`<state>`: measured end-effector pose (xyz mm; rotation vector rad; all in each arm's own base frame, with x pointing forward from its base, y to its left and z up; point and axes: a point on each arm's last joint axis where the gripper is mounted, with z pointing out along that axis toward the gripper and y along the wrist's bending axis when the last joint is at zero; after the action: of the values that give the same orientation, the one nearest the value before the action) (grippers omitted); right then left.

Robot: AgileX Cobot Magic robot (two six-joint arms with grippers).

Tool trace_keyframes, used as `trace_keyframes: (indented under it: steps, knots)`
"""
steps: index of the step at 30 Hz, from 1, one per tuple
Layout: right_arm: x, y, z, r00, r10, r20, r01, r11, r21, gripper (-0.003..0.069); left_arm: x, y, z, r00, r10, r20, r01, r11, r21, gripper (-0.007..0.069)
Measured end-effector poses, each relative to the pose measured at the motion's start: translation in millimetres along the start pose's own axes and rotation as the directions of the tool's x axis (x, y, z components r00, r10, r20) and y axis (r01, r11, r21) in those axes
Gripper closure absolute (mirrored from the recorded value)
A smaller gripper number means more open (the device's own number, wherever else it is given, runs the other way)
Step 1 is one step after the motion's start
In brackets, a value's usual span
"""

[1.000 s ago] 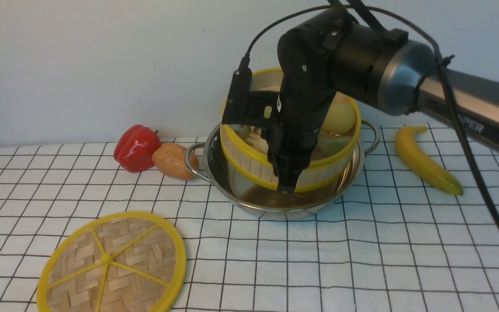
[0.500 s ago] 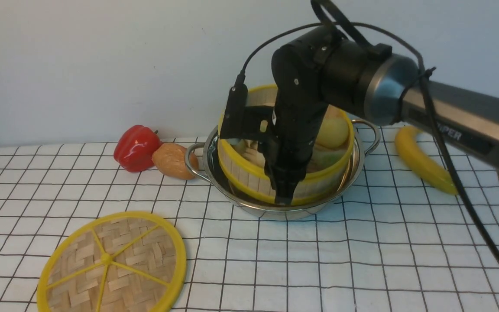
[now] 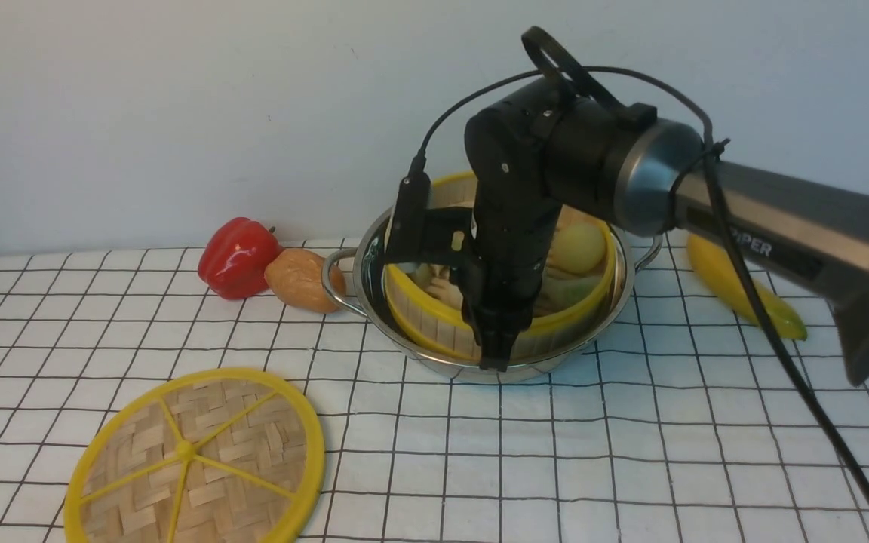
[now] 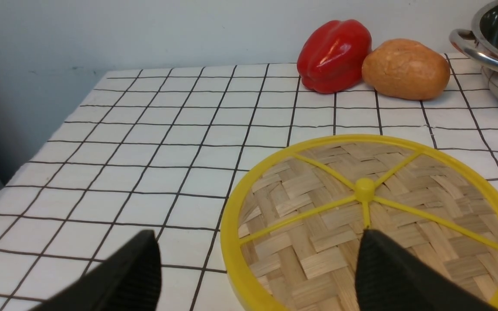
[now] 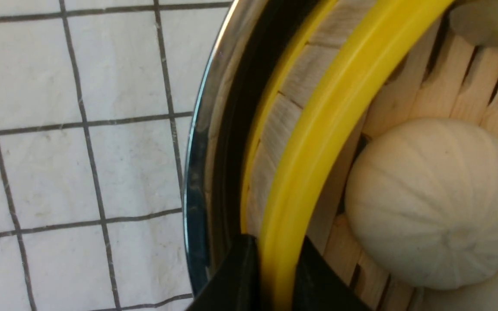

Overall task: Place the steamer in the pot on the white tablecloth, and put the lid on the steamer.
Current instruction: 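Place the bamboo steamer basket of food into the steel pot with the right gripper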

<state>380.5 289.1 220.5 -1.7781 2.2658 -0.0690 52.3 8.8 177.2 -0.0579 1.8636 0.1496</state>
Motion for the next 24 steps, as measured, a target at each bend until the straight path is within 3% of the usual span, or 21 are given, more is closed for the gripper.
trace_keyframes:
  steps: [24]
  knots:
    - [0, -1, 12, 0.999, -0.031, -0.020, 0.031, 0.999, 0.004, 0.0571, 0, 0, 0, 1.000, 0.000, 0.000, 0.000, 1.000, 0.000, 0.0068]
